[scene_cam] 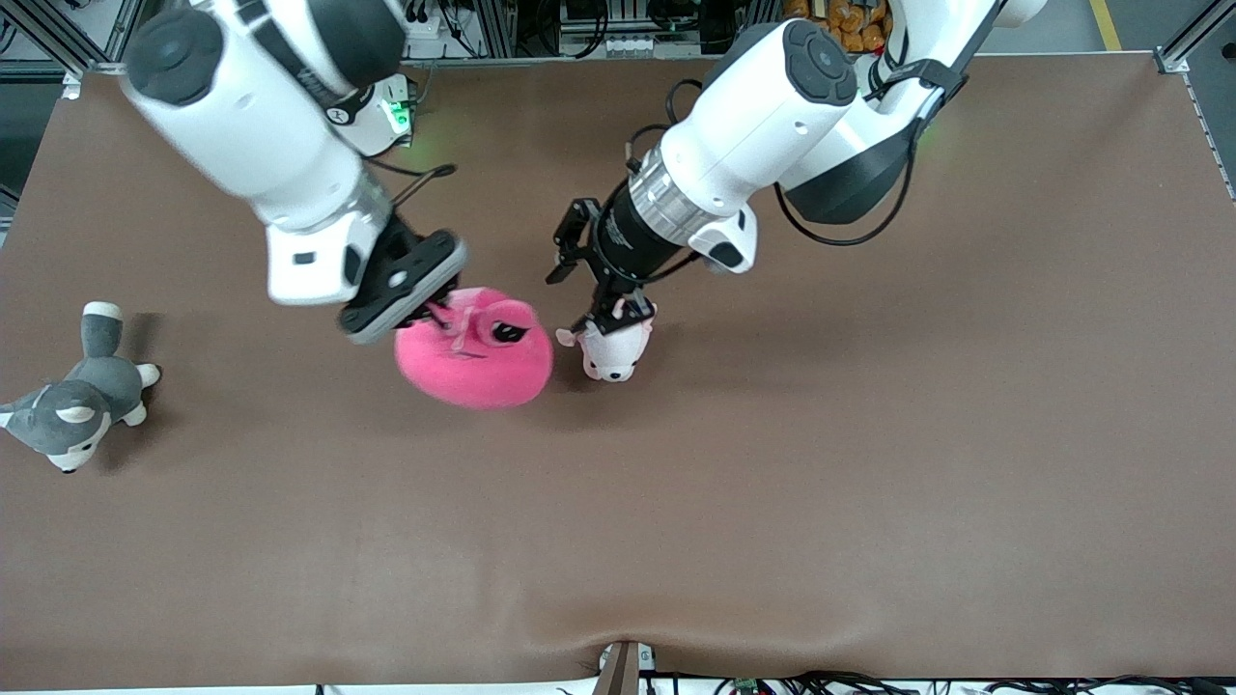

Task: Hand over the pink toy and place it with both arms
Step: 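Open the left gripper and pull the plush away with the right gripper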

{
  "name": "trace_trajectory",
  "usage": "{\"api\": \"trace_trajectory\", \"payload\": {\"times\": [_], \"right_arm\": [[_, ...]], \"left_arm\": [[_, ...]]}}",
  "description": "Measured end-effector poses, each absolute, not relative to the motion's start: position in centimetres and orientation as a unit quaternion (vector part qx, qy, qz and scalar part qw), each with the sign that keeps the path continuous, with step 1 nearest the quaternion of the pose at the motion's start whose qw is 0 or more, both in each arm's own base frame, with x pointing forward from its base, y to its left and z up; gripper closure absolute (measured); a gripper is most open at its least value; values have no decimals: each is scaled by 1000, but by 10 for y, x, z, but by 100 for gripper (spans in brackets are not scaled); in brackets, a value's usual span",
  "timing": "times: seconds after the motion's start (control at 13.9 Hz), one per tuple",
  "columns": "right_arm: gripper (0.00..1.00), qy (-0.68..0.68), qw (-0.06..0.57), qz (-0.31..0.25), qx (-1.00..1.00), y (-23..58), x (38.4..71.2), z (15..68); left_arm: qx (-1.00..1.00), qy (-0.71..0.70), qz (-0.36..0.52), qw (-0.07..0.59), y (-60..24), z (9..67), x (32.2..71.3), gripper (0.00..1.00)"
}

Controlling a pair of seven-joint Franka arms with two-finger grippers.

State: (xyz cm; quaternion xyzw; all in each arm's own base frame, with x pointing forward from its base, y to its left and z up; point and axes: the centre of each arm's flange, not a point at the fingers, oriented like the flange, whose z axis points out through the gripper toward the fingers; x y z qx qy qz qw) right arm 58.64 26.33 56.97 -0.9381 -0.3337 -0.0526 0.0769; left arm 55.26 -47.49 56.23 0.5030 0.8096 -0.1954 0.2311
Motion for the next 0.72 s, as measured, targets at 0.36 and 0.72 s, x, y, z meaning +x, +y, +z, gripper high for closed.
{"api": "trace_trajectory", "payload": {"times": [0.36, 0.72], "right_arm": [[91, -364, 113, 10, -925, 106, 617, 522], [91, -449, 146, 30, -881, 4, 614, 462]], "left_arm": [[605, 751, -116, 239, -412, 569, 590, 0], [747, 641, -74, 161, -311, 554, 626, 0]]}}
